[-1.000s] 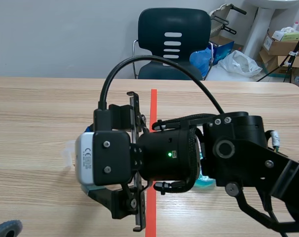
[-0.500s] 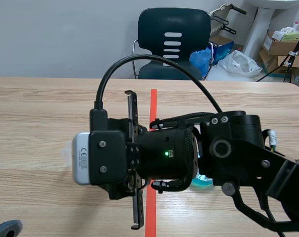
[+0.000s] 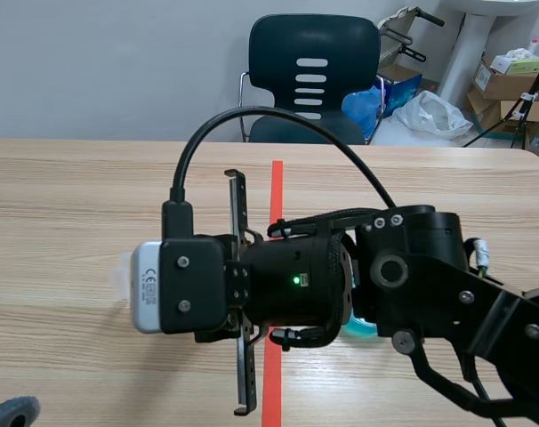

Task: Do the redox reaction experiment

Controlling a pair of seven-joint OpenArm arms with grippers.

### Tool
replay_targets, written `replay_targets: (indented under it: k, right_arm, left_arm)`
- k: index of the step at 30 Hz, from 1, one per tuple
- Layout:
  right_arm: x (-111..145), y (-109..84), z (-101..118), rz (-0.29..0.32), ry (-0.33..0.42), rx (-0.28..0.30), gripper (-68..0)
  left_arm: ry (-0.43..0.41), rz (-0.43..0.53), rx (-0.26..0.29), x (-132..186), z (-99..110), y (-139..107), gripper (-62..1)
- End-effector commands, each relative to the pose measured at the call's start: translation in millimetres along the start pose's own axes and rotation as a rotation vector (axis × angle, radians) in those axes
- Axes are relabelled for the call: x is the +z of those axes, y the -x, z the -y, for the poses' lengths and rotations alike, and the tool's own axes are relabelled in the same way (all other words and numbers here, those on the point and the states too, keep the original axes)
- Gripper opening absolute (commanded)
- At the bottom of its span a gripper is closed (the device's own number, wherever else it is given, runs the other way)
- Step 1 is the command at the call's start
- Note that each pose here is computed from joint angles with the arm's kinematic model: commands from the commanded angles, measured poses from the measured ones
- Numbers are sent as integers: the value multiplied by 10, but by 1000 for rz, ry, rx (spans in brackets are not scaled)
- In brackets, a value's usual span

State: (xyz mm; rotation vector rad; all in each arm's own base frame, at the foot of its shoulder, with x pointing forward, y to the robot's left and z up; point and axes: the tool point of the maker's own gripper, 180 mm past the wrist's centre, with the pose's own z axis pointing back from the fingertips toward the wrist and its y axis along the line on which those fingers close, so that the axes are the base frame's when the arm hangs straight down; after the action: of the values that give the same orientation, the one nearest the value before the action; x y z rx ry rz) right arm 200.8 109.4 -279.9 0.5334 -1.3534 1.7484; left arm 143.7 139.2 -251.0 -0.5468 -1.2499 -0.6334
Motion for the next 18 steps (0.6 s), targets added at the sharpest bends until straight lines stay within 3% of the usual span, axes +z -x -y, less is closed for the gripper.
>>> replay_targets:
  k: [1, 9, 18]
  right_arm:
    - [10, -30, 115, 13, 26, 16, -666]
    - [16, -71, 132, 36, 34, 11, -666]
    - [82, -142, 309, 96, 96, -91, -665]
  left_arm:
    - [0, 32, 10, -9, 26, -66, 14]
    - [0, 32, 10, -9, 26, -66, 14]
    - [0, 32, 10, -9, 26, -66, 14]
